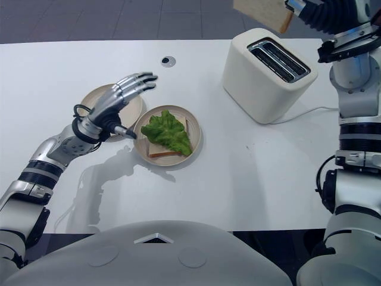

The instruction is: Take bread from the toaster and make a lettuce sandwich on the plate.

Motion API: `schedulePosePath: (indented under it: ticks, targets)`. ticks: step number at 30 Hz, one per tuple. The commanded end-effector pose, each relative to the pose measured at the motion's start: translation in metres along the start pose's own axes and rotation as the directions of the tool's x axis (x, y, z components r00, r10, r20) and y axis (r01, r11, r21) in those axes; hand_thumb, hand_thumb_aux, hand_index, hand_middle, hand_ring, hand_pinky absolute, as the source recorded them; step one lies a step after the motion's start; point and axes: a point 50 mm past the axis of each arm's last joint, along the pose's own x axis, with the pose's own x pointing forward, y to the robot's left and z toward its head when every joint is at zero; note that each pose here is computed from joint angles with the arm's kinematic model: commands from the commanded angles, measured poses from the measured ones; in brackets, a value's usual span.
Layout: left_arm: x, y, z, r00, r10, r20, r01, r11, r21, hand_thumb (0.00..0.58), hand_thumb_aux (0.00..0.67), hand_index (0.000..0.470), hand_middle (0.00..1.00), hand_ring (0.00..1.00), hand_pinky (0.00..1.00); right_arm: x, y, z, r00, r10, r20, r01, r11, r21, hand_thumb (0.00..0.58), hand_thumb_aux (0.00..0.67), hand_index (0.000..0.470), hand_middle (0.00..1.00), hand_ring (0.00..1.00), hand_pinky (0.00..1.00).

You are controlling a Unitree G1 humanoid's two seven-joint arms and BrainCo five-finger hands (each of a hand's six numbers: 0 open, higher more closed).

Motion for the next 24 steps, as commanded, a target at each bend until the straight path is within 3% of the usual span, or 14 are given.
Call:
schedulePosePath:
  ticks: [1,6,9,11,15,19,24]
  targets:
    - [-0.004,0.018,0.004,0.992,0.120,0.032,-0.118,0.992,-0.051,0.000,0.000,0.000,0.02,0.02,0.02,-0.011,0.061,0.008,0.977,0.213,0.006,-0.199,0.902,0.383,0.580,0.670,0.470,0.96,0.96,0.96]
    - [-0.009,0.031,0.020,0.965,0.228,0.125,-0.202,0.960,-0.196,0.000,0.000,0.000,0.00,0.00,0.00,-0.036,0.152,0.014,0.862,0.506,0.034,-0.344,0.532,0.774,0.580,0.670,0.470,0.96,0.96,0.96]
    - [-0.013,0.033,0.034,0.954,0.231,0.190,-0.167,0.939,-0.300,0.000,0.000,0.000,0.00,0.00,0.00,-0.055,0.194,0.026,0.775,0.625,0.094,-0.363,0.318,0.876,0.580,0.670,0.470,0.95,0.95,0.95]
    - [-0.015,0.022,0.036,0.972,0.125,0.200,-0.054,0.943,-0.328,0.000,0.000,0.000,0.00,0.00,0.00,-0.063,0.207,0.033,0.736,0.664,0.131,-0.370,0.232,0.900,0.580,0.670,0.470,0.95,0.95,0.95]
    - [-0.022,-0.017,0.041,0.958,-0.172,0.228,0.249,0.896,-0.368,0.000,0.000,0.000,0.00,0.00,0.00,-0.069,0.221,0.037,0.695,0.704,0.145,-0.348,0.153,0.925,0.580,0.670,0.470,0.93,0.93,0.93]
    - [-0.024,-0.036,0.033,0.931,-0.314,0.187,0.362,0.862,-0.355,0.000,0.000,0.000,0.00,0.00,0.00,-0.070,0.232,0.047,0.670,0.726,0.154,-0.338,0.113,0.934,0.580,0.670,0.470,0.93,0.93,0.93]
    - [-0.027,-0.052,0.018,0.892,-0.443,0.090,0.448,0.839,-0.309,0.000,0.000,0.000,0.00,0.00,0.00,-0.068,0.236,0.052,0.660,0.746,0.093,-0.375,0.220,0.900,0.580,0.670,0.470,0.91,0.91,0.91]
